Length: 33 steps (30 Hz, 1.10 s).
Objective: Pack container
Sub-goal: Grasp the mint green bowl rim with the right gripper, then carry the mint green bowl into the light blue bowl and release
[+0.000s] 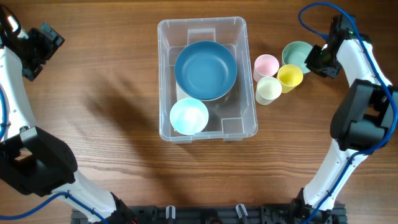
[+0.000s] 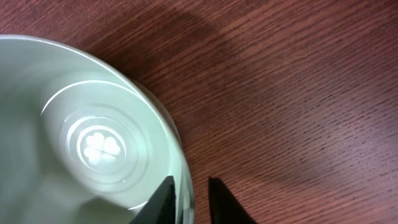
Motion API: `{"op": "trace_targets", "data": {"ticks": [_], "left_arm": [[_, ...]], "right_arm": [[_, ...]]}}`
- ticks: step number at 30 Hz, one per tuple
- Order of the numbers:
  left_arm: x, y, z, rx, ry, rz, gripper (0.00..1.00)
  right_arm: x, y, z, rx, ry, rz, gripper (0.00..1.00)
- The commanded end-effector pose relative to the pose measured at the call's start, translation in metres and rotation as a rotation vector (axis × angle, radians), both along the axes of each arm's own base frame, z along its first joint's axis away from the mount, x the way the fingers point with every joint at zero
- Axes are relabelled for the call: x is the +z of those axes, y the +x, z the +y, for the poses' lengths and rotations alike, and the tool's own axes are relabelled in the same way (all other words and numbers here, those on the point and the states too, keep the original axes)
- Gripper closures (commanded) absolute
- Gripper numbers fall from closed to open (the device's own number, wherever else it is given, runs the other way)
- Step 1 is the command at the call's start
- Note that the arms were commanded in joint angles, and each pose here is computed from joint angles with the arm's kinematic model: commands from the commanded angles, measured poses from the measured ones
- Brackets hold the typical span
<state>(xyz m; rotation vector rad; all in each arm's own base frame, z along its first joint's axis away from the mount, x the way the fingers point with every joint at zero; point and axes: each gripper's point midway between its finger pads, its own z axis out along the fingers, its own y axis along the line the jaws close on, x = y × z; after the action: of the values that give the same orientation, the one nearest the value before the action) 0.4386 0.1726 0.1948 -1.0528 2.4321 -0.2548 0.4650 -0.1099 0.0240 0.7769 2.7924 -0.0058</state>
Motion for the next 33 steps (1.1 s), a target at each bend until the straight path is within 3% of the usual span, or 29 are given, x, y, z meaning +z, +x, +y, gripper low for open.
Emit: {"op": "trace_targets", "data": {"ticks": [1, 9, 18, 24, 29, 33], "left_arm": [[0.02, 0.0, 0.002, 0.011, 0.019, -0.045, 0.0], [0.02, 0.0, 0.002, 0.011, 0.019, -0.045, 0.0], [0.02, 0.0, 0.002, 0.011, 0.019, -0.045, 0.0], [0.02, 0.0, 0.002, 0.011, 0.019, -0.045, 0.0], [0.02, 0.0, 0.002, 0.011, 0.019, -0.045, 0.0], [0.02, 0.0, 0.002, 0.011, 0.019, -0.045, 0.0]], "right_arm": [[-0.002, 0.001, 0.001, 0.001, 0.015, 0.001, 0.89], [0.052, 0.011, -0.042, -0.076, -0.021, -0.124, 0.96], [0.157, 0.023, -0.061, -0.006, -0.123, -0.34, 0.96], [0.212, 0.022, 0.046, 0.322, -0.076, -0.432, 0.96], [0.214, 0.001, 0.159, 0.573, -0.019, -0.381, 0.96], [0.201, -0.036, 0.247, 0.781, 0.027, -0.295, 0.96]]}}
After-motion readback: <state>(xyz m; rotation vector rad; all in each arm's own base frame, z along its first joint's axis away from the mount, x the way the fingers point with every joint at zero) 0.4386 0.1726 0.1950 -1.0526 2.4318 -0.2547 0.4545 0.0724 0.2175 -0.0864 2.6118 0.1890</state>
